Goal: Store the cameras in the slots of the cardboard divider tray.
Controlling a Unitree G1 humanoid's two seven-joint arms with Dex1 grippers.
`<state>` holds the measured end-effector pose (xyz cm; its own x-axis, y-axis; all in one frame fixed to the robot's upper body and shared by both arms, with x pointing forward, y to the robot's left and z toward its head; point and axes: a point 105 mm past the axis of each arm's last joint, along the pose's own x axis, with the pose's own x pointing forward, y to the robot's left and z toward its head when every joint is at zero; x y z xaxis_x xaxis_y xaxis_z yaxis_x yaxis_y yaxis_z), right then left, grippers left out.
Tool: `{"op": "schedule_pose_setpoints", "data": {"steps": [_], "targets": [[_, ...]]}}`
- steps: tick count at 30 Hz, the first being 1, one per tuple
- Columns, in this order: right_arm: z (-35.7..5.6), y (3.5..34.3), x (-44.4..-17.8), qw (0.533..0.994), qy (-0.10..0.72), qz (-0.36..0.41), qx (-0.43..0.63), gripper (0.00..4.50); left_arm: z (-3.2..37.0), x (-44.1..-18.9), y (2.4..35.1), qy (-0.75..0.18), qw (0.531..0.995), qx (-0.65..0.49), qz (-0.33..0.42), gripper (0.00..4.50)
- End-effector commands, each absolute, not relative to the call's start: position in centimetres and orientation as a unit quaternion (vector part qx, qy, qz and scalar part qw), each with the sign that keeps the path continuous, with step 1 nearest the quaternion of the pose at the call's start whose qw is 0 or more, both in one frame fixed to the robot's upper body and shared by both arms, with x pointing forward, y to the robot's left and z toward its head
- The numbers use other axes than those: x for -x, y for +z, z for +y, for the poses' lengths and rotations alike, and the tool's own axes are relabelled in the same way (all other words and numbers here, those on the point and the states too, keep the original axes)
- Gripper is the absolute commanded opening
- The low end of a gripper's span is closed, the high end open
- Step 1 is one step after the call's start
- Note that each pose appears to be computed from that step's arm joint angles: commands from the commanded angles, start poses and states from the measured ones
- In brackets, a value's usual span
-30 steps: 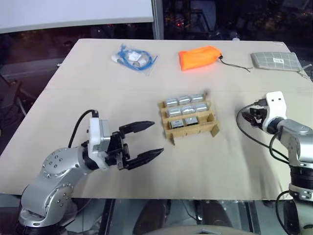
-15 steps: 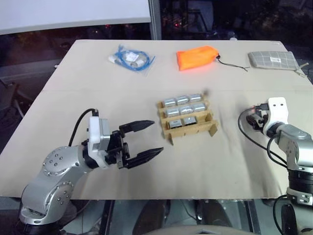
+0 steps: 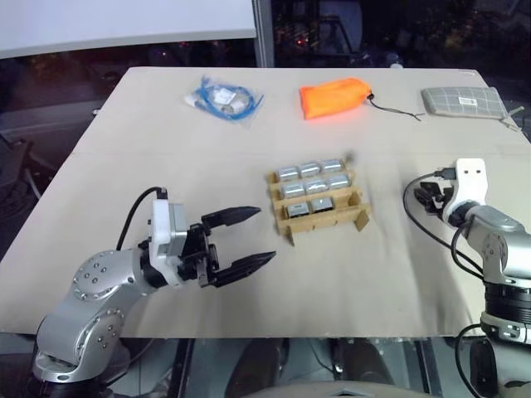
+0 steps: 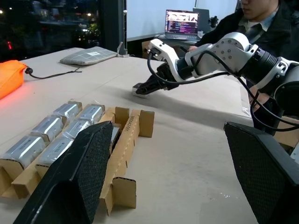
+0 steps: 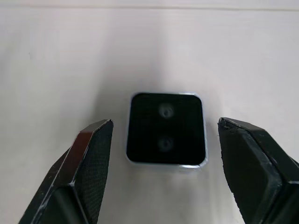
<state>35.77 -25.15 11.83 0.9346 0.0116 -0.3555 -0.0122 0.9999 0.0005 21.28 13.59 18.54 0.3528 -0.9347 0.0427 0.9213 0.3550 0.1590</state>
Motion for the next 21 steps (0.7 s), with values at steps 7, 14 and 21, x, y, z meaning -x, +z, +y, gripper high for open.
{"op": "schedule_pose_setpoints", "data": {"steps": [7,14,21], "targets": [[-25.7,12.7,-35.9,0.986,-0.004,0.167,0.006,3.55,12.9,-20.8,19.4,-0.572,0.814,-0.06,-0.079,3.97],[-25.7,12.7,-35.9,0.986,-0.003,0.167,0.013,1.87,12.8,-21.0,19.6,-0.57,0.816,-0.06,-0.079,3.97],[-22.8,17.2,-34.6,0.983,0.101,0.056,0.146,1.87,11.9,-24.2,22.0,-0.509,0.857,0.05,-0.065,3.97]]}}
